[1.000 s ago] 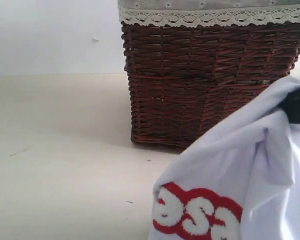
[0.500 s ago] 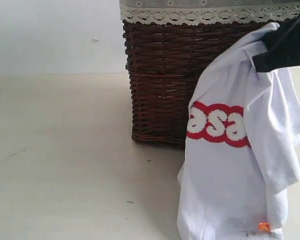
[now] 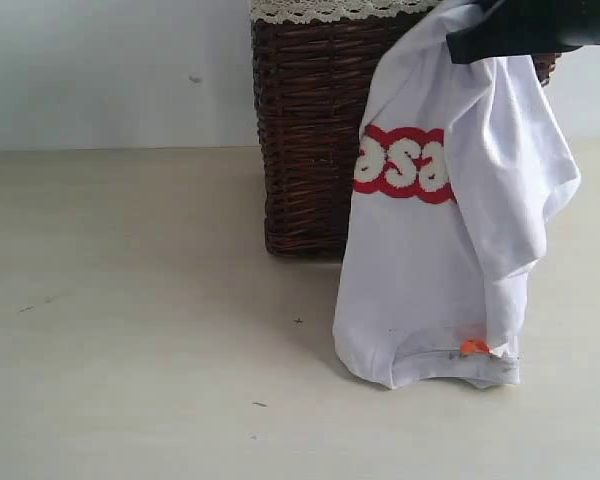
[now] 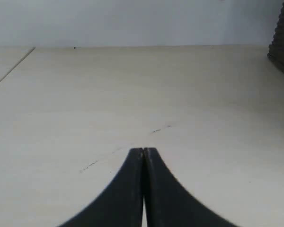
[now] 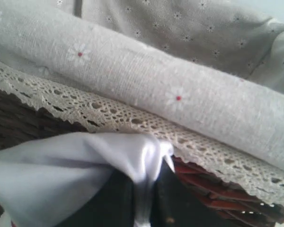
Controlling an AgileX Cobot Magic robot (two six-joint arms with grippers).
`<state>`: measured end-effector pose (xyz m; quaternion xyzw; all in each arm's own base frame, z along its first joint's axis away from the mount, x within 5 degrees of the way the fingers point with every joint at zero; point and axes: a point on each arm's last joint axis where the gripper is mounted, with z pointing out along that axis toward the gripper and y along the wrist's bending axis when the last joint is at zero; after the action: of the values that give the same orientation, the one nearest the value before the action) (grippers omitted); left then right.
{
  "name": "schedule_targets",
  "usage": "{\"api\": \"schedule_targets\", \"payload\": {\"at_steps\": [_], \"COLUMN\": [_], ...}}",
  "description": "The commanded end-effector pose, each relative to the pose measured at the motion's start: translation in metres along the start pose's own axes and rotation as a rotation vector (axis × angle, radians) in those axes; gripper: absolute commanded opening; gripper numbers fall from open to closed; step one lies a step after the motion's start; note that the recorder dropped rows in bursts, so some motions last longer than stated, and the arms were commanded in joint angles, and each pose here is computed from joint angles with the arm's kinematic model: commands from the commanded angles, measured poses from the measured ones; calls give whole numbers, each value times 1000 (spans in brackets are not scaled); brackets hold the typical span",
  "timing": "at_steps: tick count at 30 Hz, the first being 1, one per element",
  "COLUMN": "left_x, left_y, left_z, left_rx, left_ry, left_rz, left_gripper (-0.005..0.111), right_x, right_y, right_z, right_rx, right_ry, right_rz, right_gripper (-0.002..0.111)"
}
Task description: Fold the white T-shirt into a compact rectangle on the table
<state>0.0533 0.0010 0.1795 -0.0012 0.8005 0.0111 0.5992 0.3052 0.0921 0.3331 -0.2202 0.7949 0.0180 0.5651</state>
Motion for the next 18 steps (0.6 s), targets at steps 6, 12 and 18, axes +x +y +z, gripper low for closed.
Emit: {"api": "schedule_targets", "payload": {"at_steps": [6, 12, 18], "left_x": [-2, -2, -2], "left_y": [0, 0, 0], "left_z": [-1, -1, -1], "left_rx": [-2, -2, -2], "left_ry": [-19, -19, -19], "left_rz": [-2, -2, -2], "left_gripper": [0, 0, 0], "right_x": [-34, -42, -39], "right_y": [-7, -5, -6], "right_z": [-27, -64, -95], "right_rx": [-16, -137, -224], "right_ry": [10, 233, 454], "right_rz": [-40, -193, -314], "right_gripper": [0, 0, 0]}}
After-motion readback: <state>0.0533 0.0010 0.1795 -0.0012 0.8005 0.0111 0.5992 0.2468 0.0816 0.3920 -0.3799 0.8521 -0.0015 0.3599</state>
